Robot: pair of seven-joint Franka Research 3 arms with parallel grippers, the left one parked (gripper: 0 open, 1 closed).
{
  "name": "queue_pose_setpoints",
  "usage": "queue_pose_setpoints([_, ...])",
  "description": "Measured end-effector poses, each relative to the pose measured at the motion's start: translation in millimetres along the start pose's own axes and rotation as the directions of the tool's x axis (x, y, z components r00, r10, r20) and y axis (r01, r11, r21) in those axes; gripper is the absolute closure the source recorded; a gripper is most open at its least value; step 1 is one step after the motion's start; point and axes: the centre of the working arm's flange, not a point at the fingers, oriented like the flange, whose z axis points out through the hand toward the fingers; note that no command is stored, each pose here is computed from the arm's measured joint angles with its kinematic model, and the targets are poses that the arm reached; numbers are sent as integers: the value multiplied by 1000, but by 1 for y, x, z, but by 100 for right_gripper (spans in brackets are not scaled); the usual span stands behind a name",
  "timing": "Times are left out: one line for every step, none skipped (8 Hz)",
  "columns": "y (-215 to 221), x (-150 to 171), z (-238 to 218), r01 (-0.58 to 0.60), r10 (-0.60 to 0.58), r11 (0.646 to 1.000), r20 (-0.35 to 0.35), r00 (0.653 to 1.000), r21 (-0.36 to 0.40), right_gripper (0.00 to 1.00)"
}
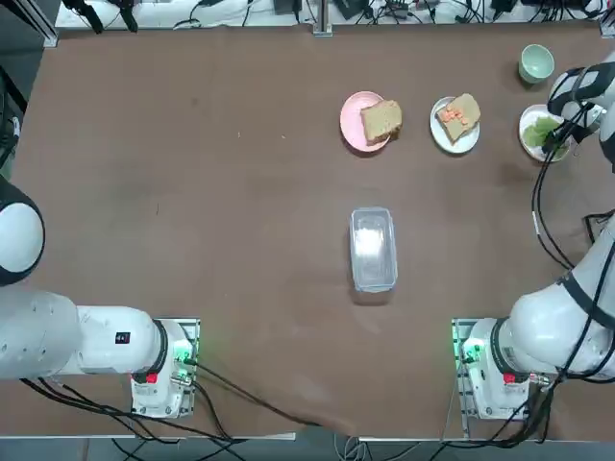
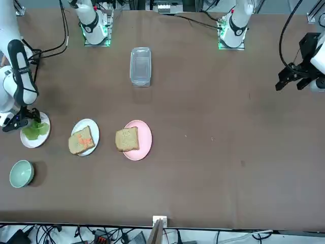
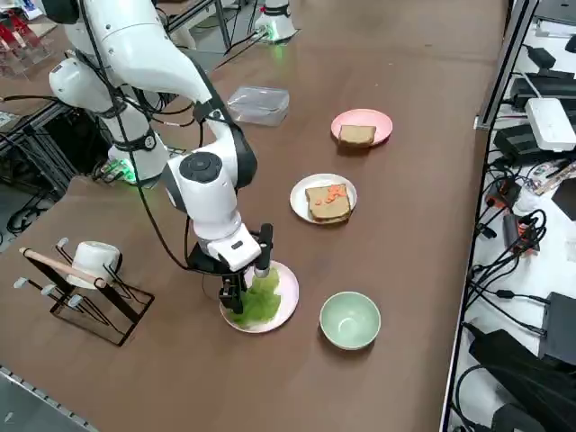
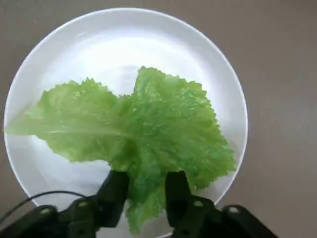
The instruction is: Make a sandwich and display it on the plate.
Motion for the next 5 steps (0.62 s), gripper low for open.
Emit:
queue_pose_setpoints([2,2,-4,2,-2,1000,-7,1000,-6,78])
queue_pose_setpoints([4,4,-10,3,-4,1000,-16,1000,-13,93])
queue_pose_setpoints([7,6,-18,4,-5,1000,-28,1000,-23,93])
queue_pose_setpoints([10,10,-29,5,-6,999,-45,999,-36,93])
queue_pose_setpoints([13,15,-44,7,-10,999,-61,998,-42,93])
